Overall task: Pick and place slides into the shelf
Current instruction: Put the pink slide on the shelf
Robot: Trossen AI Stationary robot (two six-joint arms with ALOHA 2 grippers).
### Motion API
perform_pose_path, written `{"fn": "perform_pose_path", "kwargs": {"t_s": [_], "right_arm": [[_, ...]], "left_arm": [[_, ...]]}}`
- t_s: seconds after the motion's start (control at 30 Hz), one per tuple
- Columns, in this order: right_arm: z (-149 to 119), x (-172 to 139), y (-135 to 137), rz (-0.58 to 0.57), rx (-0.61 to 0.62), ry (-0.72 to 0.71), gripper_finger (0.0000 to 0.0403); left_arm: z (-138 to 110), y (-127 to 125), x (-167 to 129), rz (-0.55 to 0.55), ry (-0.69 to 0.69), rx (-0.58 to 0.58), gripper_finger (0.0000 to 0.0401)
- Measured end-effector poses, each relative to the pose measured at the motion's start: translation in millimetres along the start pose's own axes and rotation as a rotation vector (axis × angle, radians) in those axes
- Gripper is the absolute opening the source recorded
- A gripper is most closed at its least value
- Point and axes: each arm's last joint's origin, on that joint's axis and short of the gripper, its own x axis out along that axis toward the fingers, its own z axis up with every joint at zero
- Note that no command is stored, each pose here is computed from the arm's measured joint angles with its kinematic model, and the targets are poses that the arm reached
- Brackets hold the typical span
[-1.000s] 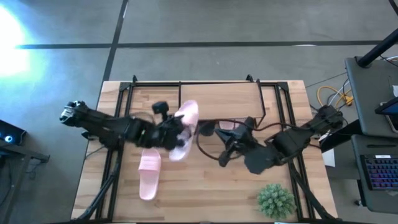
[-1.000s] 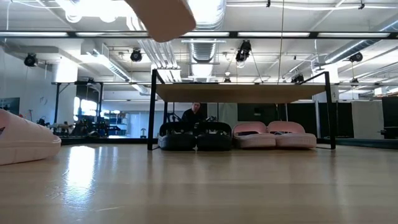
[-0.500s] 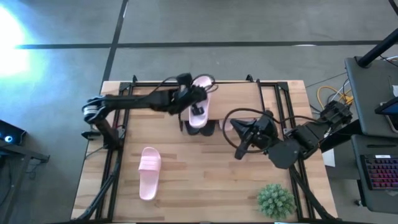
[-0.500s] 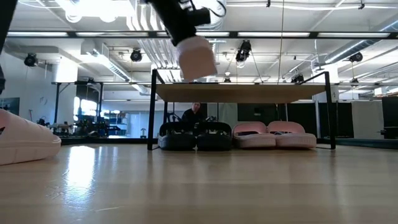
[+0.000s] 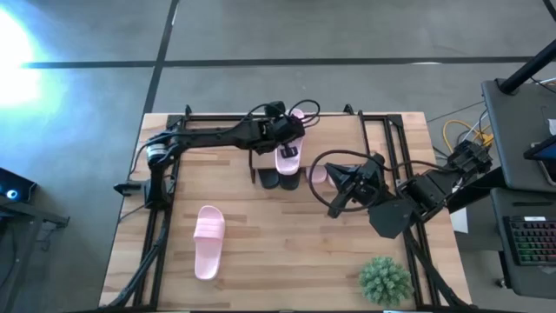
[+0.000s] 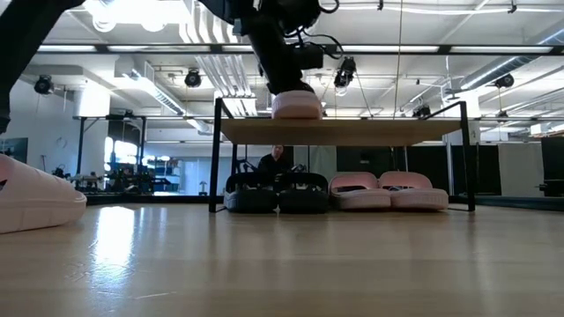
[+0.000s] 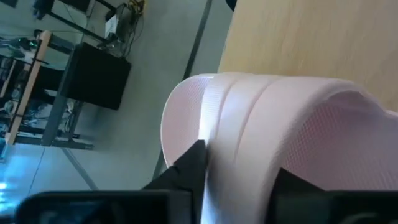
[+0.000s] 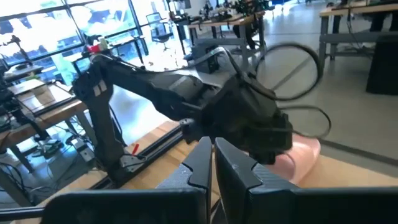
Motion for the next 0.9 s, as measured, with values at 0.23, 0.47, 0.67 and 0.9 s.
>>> {"fn": "perform_pose_path", "kwargs": {"t_s": [0.23, 0.47, 0.67, 0.9], "right_arm": [[-12.0, 0.9, -7.7, -0.034, 0.028, 0.031, 0.0013], [-19.1, 2.1, -8.7, -0.035, 0.025, 0.048, 0.0013], [-21.4, 0.1, -8.4, -0.009, 0.01, 0.085, 0.0013], [-24.8, -3.9, -9.5, 0.001, -0.029, 0.104, 0.0013]], "left_arm": [[-0.1, 3.6, -7.5, -0.088, 0.013, -0.017, 0.0155], [8.0, 9.8, -57.8, -0.233, -0.074, -0.049, 0.0195], [-9.6, 20.6, -139.6, -0.359, -0.052, -0.083, 0.0197], [-84.9, -14.4, -247.1, -0.541, -0.076, 0.15, 0.0182]]}}
